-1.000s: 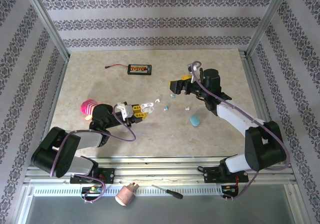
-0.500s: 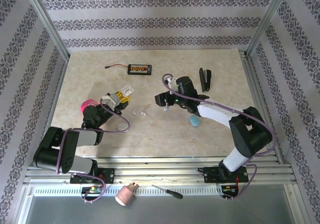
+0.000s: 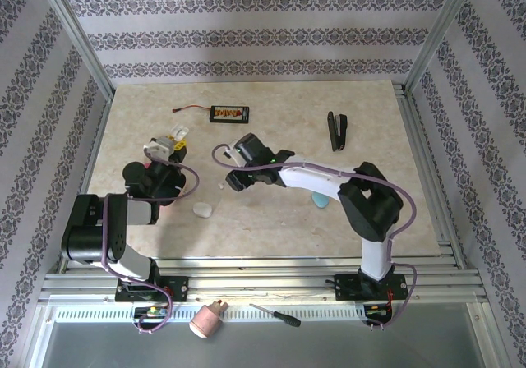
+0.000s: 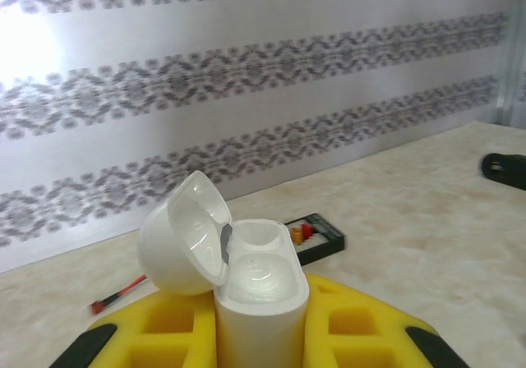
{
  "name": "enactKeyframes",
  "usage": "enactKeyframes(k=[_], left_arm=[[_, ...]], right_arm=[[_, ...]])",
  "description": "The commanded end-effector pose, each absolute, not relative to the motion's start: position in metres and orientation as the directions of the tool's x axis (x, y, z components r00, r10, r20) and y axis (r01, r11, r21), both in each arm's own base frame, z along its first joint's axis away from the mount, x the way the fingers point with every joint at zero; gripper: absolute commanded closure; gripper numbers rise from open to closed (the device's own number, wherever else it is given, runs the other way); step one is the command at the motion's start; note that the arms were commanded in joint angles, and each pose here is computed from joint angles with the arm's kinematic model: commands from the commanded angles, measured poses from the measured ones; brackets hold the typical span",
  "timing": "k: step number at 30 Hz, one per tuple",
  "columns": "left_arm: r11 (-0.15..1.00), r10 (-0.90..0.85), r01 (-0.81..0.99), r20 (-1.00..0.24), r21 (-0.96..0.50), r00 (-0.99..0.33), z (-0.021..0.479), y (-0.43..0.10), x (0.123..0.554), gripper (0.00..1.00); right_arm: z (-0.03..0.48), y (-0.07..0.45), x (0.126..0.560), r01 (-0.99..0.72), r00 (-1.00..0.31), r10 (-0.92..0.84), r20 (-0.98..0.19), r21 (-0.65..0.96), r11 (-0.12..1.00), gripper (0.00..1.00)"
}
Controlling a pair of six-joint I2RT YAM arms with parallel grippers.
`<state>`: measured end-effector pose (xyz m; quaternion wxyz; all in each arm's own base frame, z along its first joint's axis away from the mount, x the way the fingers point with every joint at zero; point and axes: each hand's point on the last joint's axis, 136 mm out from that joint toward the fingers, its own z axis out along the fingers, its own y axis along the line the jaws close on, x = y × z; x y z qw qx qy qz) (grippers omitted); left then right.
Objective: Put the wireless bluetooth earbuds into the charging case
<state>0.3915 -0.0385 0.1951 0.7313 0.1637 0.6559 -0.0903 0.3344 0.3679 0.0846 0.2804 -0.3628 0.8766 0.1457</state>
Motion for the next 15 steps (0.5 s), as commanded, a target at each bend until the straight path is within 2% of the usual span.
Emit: enactKeyframes(k=[1,7,15], left_arm=[[0.949,0.058,0.293,-0.979,0.115,0.195,0.220,-0.022,0.399,1.00],[0.955,0.058,0.275,-0.981,0.108,0.183,0.216,-0.015,0.401,1.00],[0.965,0.046,0.248,-0.985,0.087,0.164,0.211,-0.002,0.398,1.00]], right_arm=[[0.068,0.359,0.328,-0.735,-0.587,-0.654,-0.477,-0.025,0.678,0.37],[0.052,0.365,0.323,-0.744,-0.617,-0.709,-0.343,-0.042,0.667,0.44],[0.040,0.368,0.325,-0.721,-0.667,-0.704,-0.244,-0.030,0.693,0.51]])
